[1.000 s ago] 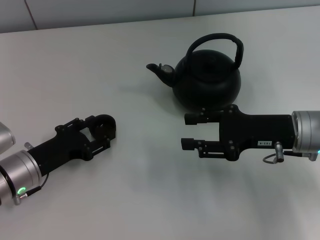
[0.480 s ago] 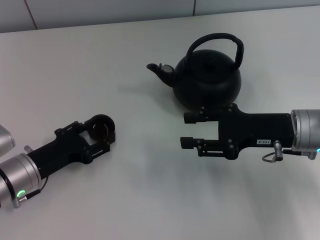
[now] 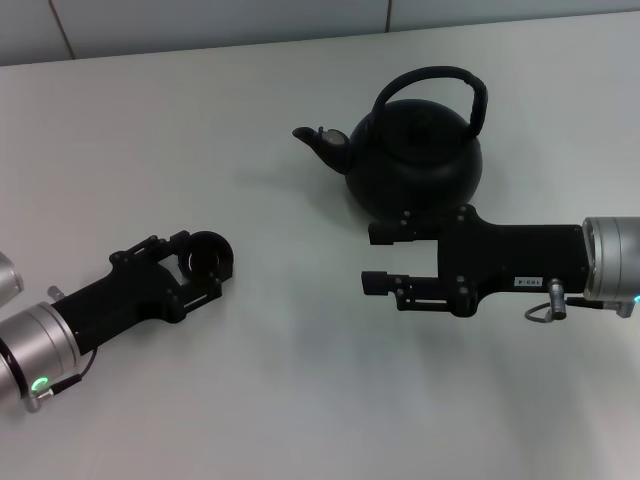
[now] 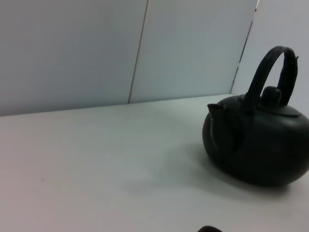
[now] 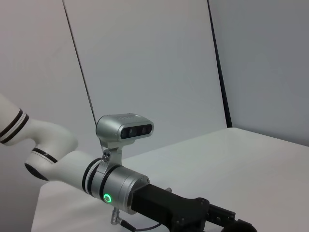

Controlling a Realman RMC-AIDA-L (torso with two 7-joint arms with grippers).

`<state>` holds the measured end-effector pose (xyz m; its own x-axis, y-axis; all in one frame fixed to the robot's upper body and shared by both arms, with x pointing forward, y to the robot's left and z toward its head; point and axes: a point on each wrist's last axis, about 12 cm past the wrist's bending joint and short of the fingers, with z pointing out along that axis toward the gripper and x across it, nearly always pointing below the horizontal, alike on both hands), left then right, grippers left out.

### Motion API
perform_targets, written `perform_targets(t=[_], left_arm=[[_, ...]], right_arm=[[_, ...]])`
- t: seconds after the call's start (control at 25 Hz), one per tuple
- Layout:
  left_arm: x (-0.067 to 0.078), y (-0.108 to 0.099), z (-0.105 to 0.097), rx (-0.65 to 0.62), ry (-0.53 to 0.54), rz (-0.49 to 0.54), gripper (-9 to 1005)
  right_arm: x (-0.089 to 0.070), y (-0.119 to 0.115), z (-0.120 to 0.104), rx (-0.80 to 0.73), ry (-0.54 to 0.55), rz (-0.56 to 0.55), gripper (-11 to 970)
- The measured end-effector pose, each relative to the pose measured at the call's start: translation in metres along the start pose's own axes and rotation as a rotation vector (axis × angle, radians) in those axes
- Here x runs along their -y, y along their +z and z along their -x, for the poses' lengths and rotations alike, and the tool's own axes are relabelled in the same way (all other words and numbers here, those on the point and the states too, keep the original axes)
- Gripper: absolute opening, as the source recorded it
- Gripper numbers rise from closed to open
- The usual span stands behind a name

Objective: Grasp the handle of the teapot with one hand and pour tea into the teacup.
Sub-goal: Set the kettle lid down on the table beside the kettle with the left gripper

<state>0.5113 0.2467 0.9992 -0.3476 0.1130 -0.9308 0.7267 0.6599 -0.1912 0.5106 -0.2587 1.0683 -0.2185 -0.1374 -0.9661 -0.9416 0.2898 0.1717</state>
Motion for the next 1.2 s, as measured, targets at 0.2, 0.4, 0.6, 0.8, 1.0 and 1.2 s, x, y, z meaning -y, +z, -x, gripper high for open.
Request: perform_targets(t=[0.2,0.4,0.6,0.8,1.0,1.2], left_arm=[[0.0,0.0,0.003,0.014,0.003,-0.011,797],[0.0,0.0,0.004,0.017,0.006,-0.014,804],[-0.001,-0.002,0.008,0.043,0.006,-0.026,804],[-0.004,-0.003,0.012,0.055,0.0,-0.029,804],[-0.006,-0.005,0.014,0.059,-0.003,-0.032,804],[-0.006,-0.009,0.015,0.071,0.003,-0.035,804]], right_arm=[[0.0,0.0,0.0,0.0,-0.001,-0.001,606],[0.0,-0.001,0.0,0.0,-0.001,-0.004,606],[0.0,-0.002,-0.001,-0.001,0.002,-0.007,606],[-0.001,-0.002,-0.002,-0.003,0.003,-0.006,606],[-0.001,-0.002,-0.002,-0.002,0.005,-0.007,606],[-0.001,-0.002,-0.002,-0.001,0.006,-0.008,606]])
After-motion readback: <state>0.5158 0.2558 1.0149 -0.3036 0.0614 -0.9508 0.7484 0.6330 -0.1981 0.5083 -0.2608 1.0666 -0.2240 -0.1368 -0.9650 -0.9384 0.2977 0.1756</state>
